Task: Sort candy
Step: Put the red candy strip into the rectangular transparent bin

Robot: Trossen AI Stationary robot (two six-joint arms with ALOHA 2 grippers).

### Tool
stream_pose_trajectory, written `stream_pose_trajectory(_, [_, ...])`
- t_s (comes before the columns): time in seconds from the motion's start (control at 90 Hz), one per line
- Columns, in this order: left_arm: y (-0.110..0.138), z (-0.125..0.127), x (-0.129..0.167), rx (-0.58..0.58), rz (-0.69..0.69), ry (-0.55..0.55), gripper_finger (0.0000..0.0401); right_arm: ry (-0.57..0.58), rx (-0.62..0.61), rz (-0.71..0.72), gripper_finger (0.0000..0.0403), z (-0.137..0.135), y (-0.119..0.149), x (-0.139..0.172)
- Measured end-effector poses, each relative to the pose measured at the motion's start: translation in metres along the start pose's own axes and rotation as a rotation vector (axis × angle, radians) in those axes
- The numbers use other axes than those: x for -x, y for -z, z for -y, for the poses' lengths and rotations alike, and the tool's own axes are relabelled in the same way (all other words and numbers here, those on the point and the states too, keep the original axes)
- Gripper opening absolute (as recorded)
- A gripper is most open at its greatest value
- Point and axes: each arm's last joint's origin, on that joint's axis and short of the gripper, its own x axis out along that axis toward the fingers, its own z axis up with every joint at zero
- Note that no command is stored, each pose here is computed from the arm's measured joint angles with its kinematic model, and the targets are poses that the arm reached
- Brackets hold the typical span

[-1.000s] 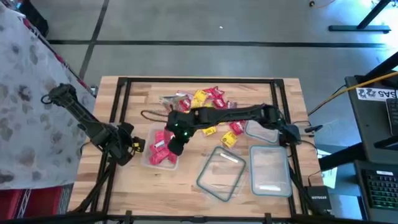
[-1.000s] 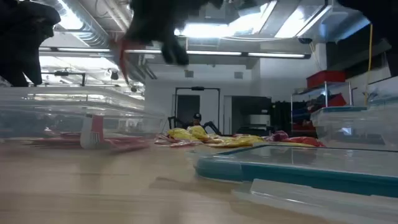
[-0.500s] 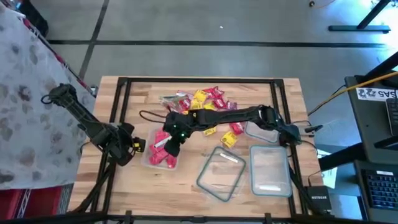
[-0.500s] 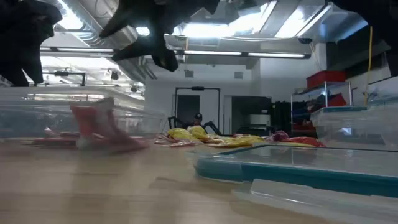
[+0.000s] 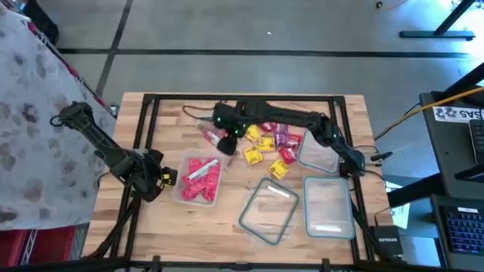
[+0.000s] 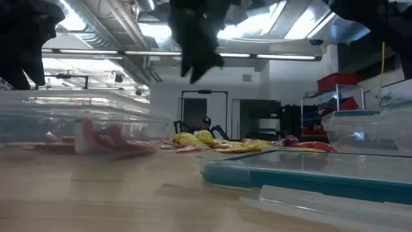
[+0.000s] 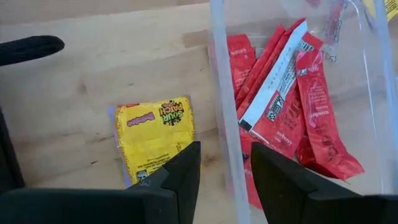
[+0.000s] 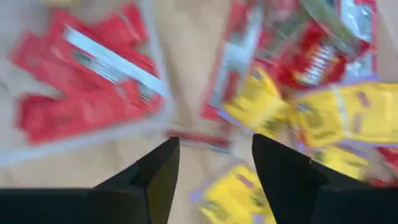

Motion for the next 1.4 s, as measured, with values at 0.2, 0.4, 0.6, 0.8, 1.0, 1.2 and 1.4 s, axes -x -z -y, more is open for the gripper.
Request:
stream_pose_trajectory(0.2, [0.000,0.001,-0.001,-0.009,0.030,0.007,0.0123,0.058,-0.002,-0.124,0.0186,0.022,0.014,-0.031])
stream_pose_trajectory(0.4, [0.001,0.002,-0.003,0.028,0.055,0.004,0.0123,0.026,0.030,-0.031,0.0186,0.023,0.009,-0.049])
stream_pose_trajectory(0.6, [0.002,0.002,-0.003,0.142,0.039,0.001,0.0123,0.129,-0.099,0.005,0.0186,0.028,0.014,-0.068])
stream_pose_trajectory(0.8, [0.005,0.001,-0.001,0.206,-0.046,-0.042,0.0123,-0.080,-0.060,0.029,0.0186,0.015,0.016,-0.084])
stream_pose_trajectory(1.0, [0.006,0.003,0.003,0.193,-0.096,-0.049,0.0123,-0.213,0.040,0.130,0.0186,-0.010,0.012,-0.093])
stream_pose_trajectory(1.2, [0.006,0.003,0.003,0.167,-0.096,-0.048,0.0123,-0.049,-0.021,0.162,0.0186,-0.001,0.010,-0.093])
stream_pose_trajectory(1.4, [0.004,0.003,0.003,0.140,-0.055,-0.026,0.0123,-0.081,-0.058,0.155,0.0186,0.015,0.007,-0.100])
